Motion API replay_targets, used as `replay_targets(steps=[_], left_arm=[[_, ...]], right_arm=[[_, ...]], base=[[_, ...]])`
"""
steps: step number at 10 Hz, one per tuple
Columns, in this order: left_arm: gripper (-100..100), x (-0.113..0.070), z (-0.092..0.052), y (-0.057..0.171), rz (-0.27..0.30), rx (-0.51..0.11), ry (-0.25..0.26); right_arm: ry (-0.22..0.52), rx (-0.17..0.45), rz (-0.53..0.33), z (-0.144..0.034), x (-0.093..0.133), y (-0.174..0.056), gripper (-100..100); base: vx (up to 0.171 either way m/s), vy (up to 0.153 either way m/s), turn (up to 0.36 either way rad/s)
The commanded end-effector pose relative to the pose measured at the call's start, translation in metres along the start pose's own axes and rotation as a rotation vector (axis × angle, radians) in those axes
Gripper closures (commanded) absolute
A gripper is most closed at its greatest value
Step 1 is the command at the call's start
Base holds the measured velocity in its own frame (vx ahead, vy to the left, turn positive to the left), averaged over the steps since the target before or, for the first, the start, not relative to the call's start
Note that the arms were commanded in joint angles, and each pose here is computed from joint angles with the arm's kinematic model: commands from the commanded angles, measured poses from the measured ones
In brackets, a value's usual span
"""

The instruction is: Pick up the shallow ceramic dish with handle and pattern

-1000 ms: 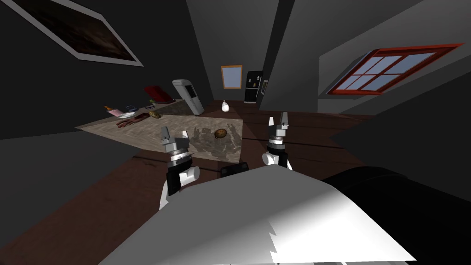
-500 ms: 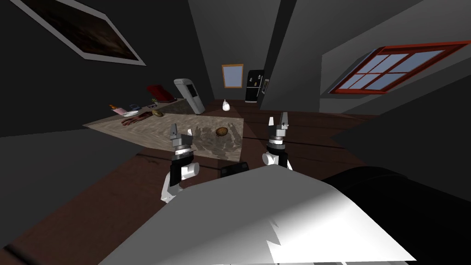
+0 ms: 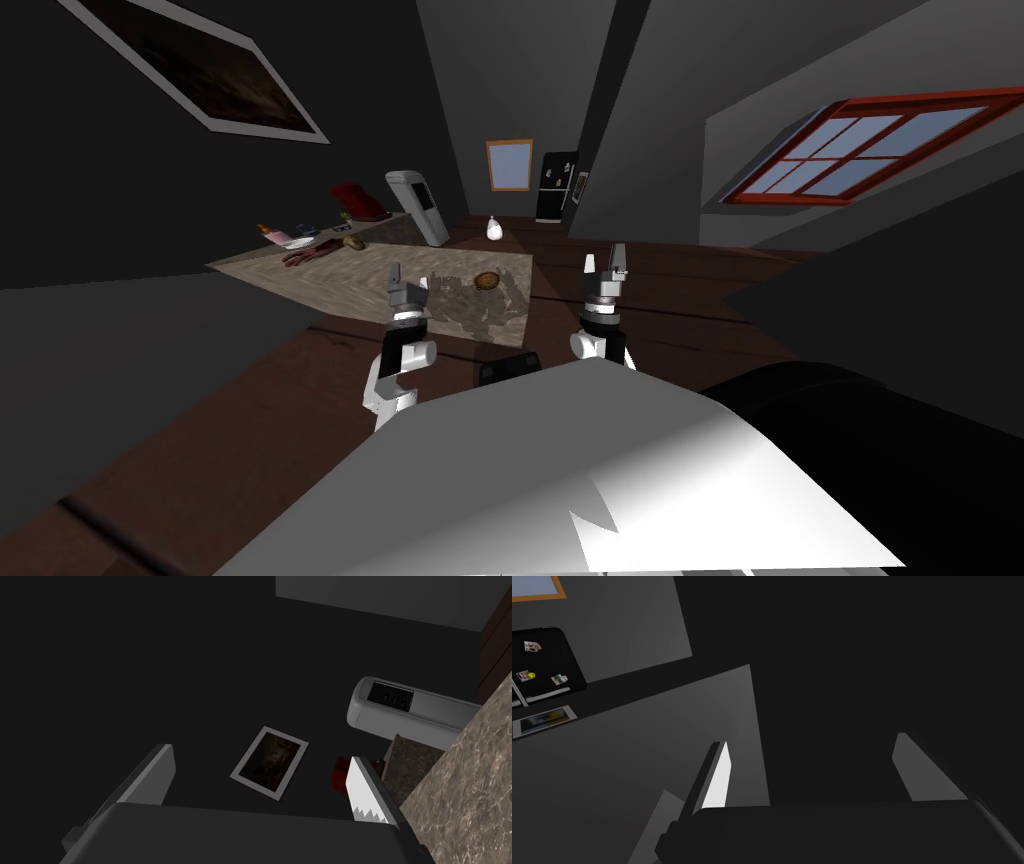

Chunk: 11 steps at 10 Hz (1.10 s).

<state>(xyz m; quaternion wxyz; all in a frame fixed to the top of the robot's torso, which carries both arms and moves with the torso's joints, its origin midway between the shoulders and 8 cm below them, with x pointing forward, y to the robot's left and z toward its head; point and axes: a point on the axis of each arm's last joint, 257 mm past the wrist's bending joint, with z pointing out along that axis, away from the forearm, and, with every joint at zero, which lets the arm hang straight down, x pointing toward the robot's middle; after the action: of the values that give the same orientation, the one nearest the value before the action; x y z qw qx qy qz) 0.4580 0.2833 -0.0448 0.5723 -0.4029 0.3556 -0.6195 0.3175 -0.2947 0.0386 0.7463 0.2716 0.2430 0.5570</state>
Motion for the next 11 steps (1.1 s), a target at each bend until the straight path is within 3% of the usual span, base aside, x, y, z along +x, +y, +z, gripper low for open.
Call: replay_targets(steps=[1,2,3,5,6,8,11], left_arm=[[-100,0.002,0.013,0.012,-0.024,-0.029,0.002],[-100,0.002,0.02,0.024,-0.045,-0.062,-0.001],[-100,0.004,0.024,0.021,-0.046,-0.053,0.004],[-100,0.007,0.039,0.046,-0.087,-0.119,-0.001],[-100,0.01,0.044,0.044,-0.09,-0.113,0.004],[-100,0.014,0.061,0.068,-0.127,-0.181,0.0],[-100,0.021,0.076,0.08,-0.144,-0.218,0.004]], right_arm=[[0.0,0.0,0.0,0.0,0.0,0.0,0],[0.0,0.0,0.0,0.0,0.0,0.0,0],[0.0,0.0,0.0,0.0,0.0,0.0,0],[0.0,0.0,0.0,0.0,0.0,0.0,0],[0.0,0.0,0.0,0.0,0.0,0.0,0],[0.0,0.0,0.0,0.0,0.0,0.0,0],[0.0,0.0,0.0,0.0,0.0,0.0,0]], base=[[-0.074,0.038,0.032],[-0.094,0.04,0.055],[-0.068,0.033,0.015],[-0.078,0.035,0.038],[-0.088,0.035,0.01],[-0.095,0.049,0.026],[-0.067,0.035,0.006]])
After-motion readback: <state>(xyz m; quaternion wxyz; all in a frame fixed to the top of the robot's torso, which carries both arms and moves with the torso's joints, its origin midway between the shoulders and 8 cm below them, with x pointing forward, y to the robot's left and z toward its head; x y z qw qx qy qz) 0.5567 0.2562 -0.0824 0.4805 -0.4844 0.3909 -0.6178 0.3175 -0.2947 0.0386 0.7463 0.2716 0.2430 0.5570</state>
